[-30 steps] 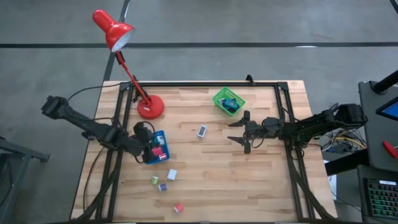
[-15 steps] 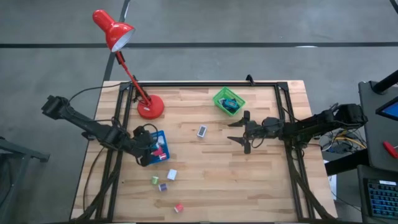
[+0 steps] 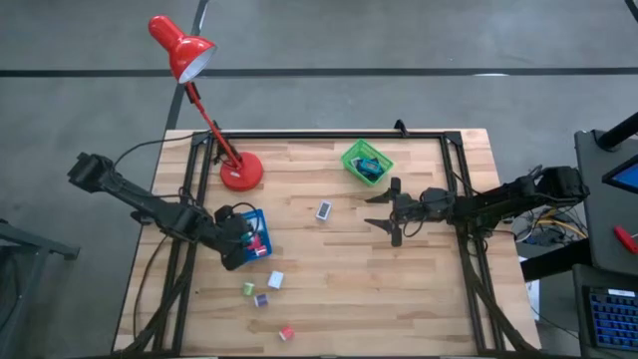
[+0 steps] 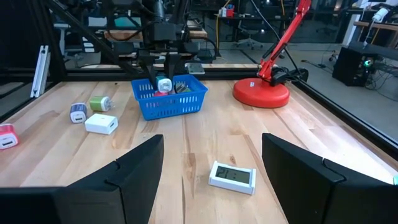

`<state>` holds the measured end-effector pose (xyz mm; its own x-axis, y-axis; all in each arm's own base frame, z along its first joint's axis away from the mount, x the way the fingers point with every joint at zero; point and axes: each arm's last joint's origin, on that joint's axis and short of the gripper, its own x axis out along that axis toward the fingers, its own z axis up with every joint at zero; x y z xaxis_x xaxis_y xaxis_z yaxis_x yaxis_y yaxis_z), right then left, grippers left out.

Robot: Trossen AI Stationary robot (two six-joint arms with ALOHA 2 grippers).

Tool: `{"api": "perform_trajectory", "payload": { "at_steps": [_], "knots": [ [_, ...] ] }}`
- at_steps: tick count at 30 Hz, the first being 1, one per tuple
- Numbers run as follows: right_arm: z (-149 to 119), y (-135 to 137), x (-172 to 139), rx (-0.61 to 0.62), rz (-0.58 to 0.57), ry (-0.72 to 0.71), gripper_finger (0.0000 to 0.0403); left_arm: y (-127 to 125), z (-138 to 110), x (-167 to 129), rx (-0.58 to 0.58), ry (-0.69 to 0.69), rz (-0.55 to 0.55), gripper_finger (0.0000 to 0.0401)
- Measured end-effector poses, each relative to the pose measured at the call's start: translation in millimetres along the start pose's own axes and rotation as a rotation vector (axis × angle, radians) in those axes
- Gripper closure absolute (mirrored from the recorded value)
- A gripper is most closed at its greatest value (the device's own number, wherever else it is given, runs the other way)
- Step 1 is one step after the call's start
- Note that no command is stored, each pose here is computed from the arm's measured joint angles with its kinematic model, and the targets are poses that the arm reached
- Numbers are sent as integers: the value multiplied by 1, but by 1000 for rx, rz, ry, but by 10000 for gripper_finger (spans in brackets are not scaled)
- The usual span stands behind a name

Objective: Pick & Place Office items
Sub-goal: Put the light blue charger adapter into the blue basket, then put the pink white charger adapter into the blue basket

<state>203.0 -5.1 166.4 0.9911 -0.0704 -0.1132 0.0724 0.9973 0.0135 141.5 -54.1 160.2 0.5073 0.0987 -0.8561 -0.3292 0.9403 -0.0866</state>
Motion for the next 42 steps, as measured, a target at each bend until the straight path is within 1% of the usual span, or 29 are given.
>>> {"api": "perform_trajectory", "payload": {
  "at_steps": [10, 12, 15, 18, 25, 30, 37, 42],
  "knots": [
    [0, 0, 0, 0, 0, 0, 140, 0, 0, 0, -2, 11, -12, 275],
    [0, 0, 0, 0, 0, 0, 140, 0, 0, 0, -3, 11, -11, 259],
    [0, 0, 0, 0, 0, 0, 140, 0, 0, 0, -3, 11, -11, 219],
    [0, 0, 0, 0, 0, 0, 140, 0, 0, 0, -3, 11, -11, 201],
    [0, 0, 0, 0, 0, 0, 140, 0, 0, 0, 21, 8, -14, 202],
    [0, 0, 0, 0, 0, 1, 140, -4, 6, -6, 45, -17, -33, 201],
    [0, 0, 0, 0, 1, 1, 140, -13, 19, -14, 134, -126, -67, 202],
    [0, 0, 0, 0, 1, 0, 140, -18, 24, -15, 171, -195, -101, 202]
  ]
}}
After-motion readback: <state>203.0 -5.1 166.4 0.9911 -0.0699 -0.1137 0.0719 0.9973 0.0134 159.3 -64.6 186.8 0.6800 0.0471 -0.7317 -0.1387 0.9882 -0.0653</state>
